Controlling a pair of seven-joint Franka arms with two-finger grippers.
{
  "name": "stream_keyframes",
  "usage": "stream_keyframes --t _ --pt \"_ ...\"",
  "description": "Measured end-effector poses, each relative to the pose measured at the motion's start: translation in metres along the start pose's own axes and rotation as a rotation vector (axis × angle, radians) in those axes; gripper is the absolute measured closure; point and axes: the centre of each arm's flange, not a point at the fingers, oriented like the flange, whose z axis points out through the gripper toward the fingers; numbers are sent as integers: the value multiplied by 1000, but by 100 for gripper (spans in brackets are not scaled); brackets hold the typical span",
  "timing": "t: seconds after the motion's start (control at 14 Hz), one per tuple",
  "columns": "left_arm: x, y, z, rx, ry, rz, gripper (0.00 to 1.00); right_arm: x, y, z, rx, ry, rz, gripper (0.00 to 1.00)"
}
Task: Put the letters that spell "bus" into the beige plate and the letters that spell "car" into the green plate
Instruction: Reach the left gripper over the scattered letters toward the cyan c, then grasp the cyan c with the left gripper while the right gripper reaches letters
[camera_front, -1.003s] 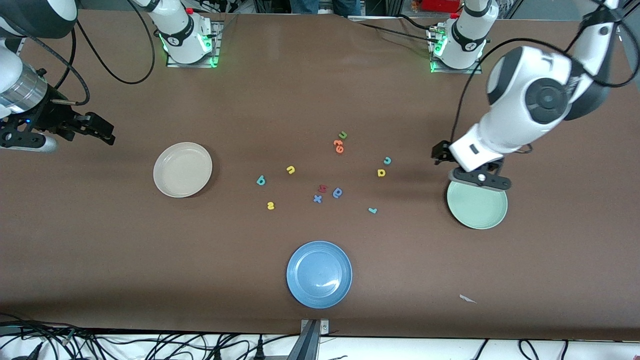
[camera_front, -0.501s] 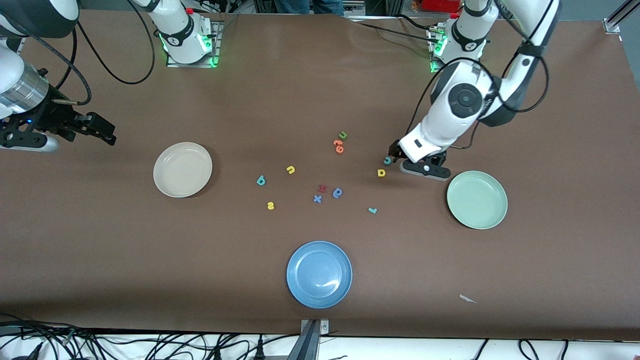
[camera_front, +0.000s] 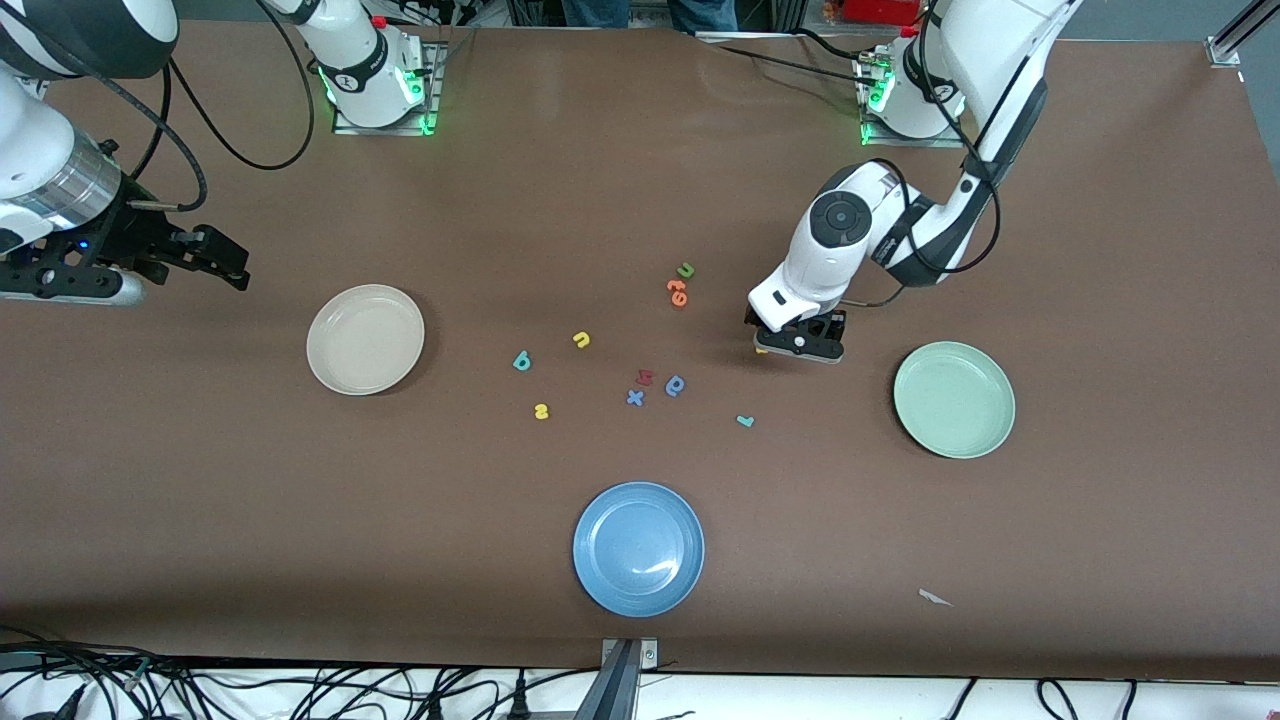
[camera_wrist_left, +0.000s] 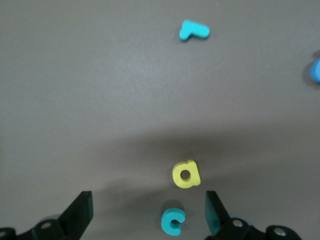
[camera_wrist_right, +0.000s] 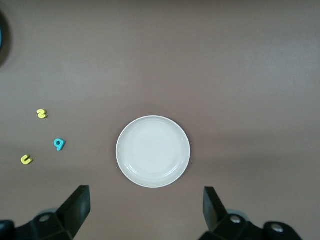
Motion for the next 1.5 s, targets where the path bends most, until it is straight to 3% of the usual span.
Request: stream_keyframes --t 0.21,0.5,0.57,0.93,1.29,1.5 --pt "-4 3 12 -1 -23 5 4 1 -6 5 0 -9 -8 0" --pt "-10 10 15 -2 -34 19 14 12 -13 43 -11 -71 -18 0" --pt "-12 12 17 -2 -39 23 21 15 -22 55 -13 -82 -17 0" --pt "-25 19 25 -1 -64 40 31 19 -121 123 -34 -85 163 0" --pt "-27 21 26 -2 -67 39 52 2 -230 223 -41 -56 436 4" --pt "-27 22 27 -3 -68 38 56 -15 -265 280 -73 -74 570 32"
